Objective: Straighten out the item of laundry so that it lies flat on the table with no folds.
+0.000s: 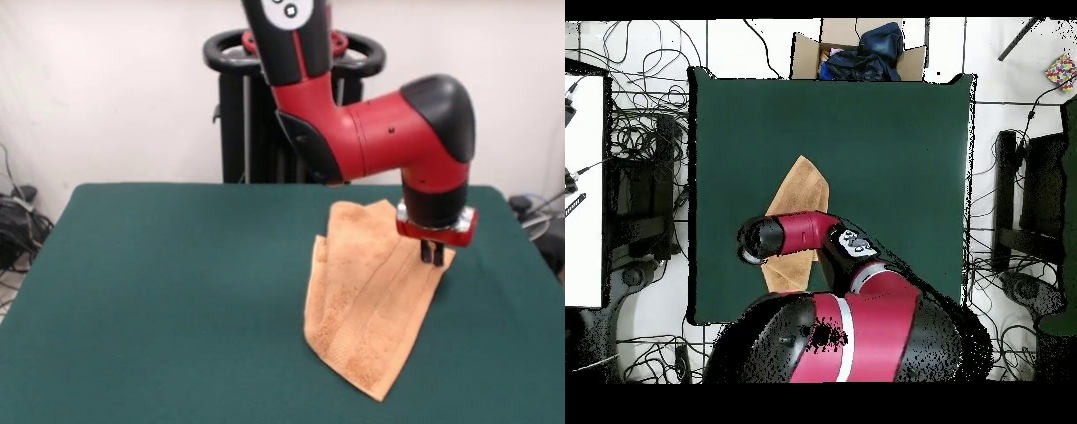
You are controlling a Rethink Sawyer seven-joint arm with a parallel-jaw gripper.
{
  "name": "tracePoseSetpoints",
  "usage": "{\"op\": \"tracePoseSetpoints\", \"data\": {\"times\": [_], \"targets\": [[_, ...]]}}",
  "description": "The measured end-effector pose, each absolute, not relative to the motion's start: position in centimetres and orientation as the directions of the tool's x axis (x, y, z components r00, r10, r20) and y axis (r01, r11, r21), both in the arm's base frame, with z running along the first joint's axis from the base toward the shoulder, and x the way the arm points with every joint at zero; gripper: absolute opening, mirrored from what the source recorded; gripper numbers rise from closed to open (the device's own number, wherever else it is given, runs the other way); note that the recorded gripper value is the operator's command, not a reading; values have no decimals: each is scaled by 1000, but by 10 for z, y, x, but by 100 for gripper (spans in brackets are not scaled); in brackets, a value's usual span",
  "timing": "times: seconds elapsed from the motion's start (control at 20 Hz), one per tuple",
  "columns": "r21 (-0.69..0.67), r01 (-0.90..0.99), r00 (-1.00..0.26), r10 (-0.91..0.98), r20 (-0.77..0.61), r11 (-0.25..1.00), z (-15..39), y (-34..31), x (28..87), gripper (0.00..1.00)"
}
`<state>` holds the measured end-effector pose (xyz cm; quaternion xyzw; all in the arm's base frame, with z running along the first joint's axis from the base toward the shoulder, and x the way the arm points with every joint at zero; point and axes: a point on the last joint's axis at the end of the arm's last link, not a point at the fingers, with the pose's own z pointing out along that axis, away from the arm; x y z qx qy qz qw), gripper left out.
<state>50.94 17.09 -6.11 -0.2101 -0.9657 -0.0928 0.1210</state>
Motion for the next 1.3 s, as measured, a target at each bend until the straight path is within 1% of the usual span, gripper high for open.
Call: {"op": "tracePoseSetpoints", "data": {"times": [0.35, 0.55, 0.65, 0.75, 1.05, 1.3], "targets": [[138, 417, -890, 373, 261, 898, -60, 189, 512, 0], [188, 403, -907, 363, 214, 896, -58, 241, 519, 0], [209, 399, -912, 361, 196, 893, -58, 256, 520, 0], [261, 394, -918, 364, 155, 881, -57, 286, 523, 0], [350, 385, -921, 382, 79, 854, -58, 321, 529, 0], [448, 384, -909, 416, 29, 808, -72, 357, 527, 0]]}}
